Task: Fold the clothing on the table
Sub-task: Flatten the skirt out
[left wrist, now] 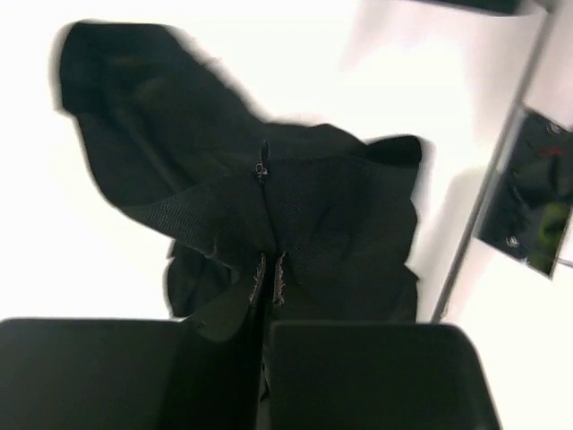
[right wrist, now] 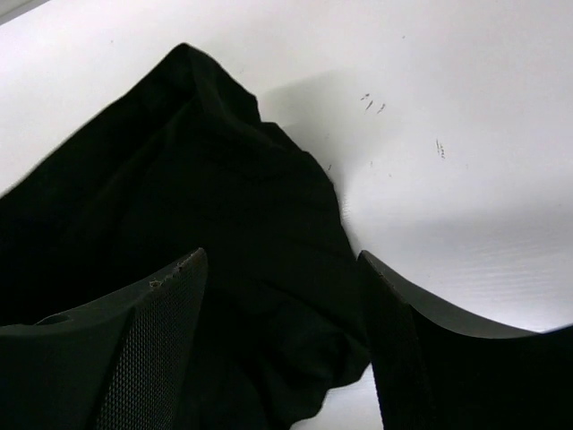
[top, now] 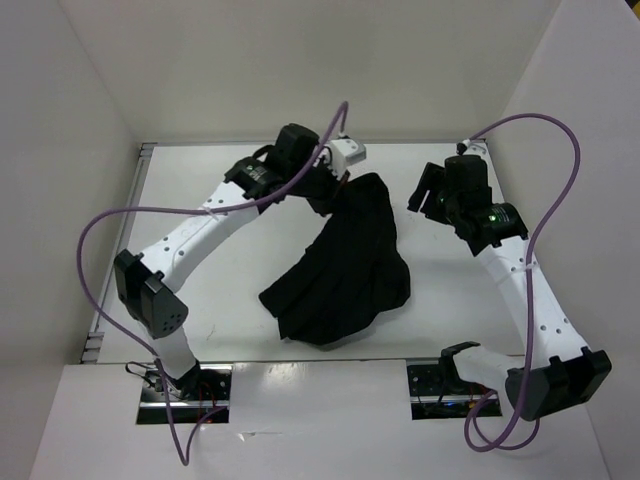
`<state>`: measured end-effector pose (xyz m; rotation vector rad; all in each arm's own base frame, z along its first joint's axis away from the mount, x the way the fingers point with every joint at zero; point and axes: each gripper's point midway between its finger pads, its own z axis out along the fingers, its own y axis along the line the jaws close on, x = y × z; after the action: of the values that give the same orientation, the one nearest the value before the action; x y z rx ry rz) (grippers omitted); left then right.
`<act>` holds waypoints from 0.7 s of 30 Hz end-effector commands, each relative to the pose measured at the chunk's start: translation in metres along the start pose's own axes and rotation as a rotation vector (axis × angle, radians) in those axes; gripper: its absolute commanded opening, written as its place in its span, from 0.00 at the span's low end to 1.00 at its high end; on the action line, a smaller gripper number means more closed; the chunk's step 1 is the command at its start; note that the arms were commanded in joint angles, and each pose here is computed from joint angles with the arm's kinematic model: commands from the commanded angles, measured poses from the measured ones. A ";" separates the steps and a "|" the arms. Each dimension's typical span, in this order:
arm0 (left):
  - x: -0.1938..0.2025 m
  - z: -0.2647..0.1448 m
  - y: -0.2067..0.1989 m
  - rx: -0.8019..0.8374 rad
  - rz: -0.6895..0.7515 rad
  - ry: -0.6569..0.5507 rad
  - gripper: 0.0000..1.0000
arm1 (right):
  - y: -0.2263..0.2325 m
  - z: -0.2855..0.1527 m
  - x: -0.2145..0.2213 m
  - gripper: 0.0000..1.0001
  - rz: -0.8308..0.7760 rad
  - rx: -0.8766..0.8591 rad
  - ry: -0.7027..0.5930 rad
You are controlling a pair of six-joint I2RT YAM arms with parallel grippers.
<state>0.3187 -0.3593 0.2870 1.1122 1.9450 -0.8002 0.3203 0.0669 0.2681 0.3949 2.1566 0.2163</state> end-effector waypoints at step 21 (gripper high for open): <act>0.107 -0.068 0.264 -0.487 -0.624 -0.116 0.00 | 0.084 0.104 0.059 0.73 -0.291 -0.262 0.271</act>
<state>0.4890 -0.1418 0.1883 0.1679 2.2831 -0.5620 0.3630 0.1414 0.1714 0.0711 2.4696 0.4001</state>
